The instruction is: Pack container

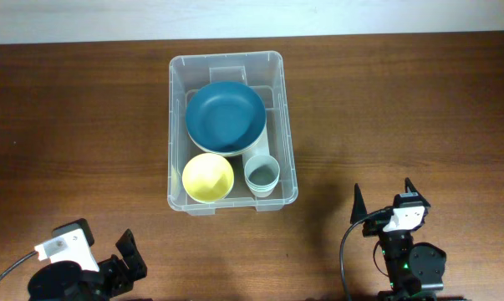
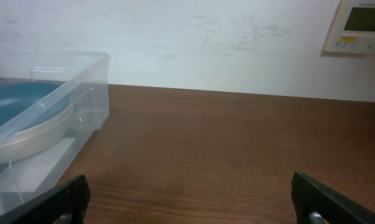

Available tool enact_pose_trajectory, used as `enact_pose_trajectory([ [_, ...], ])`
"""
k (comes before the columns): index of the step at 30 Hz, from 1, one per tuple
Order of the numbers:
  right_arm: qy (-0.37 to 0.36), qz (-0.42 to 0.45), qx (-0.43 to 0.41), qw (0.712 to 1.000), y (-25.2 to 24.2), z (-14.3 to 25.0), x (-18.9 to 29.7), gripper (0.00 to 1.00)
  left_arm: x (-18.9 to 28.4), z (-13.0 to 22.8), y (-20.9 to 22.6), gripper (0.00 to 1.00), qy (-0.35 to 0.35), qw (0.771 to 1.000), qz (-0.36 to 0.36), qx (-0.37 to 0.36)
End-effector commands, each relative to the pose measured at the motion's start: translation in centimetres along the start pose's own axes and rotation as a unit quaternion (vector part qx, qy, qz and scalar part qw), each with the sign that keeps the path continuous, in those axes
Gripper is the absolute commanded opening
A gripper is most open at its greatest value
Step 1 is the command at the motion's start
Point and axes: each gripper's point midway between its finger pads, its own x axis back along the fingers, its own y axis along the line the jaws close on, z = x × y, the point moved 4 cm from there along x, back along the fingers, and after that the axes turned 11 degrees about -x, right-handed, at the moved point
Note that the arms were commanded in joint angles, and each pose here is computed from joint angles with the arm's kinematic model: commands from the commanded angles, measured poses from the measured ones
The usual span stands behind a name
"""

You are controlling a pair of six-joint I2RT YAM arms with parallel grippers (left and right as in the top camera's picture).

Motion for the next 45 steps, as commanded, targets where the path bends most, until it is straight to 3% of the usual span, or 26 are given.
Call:
enact_pose_trajectory([
  [1, 0.001, -0.008, 0.001, 1.0, 0.3, 0.2, 0.0, 0.99, 0.0, 0.0, 0.0, 1.0, -0.002, 1.0, 0.002, -0.006],
  [20, 0.001, -0.008, 0.001, 1.0, 0.3, 0.2, 0.0, 0.99, 0.0, -0.2, 0.0, 1.0, -0.007, 1.0, 0.001, -0.005],
  [26, 0.001, -0.008, 0.001, 1.0, 0.3, 0.2, 0.0, 0.99, -1.1, -3.5, 0.1, 1.0, -0.119, 0.993, -0.012, -0.024],
  [30, 0.001, -0.008, 0.001, 1.0, 0.3, 0.2, 0.0, 0.99, -3.6, -1.9, -0.9, 1.0, -0.138, 0.987, 0.01, -0.084],
  [36, 0.001, -0.008, 0.001, 1.0, 0.3, 0.2, 0.0, 0.99, -8.1, 0.2, -1.3, 1.0, -0.201, 0.976, 0.006, -0.088],
  [45, 0.001, -0.008, 0.001, 1.0, 0.3, 0.2, 0.0, 0.99, -12.8, 0.3, -2.7, 1.0, -0.316, 0.942, 0.025, -0.113],
])
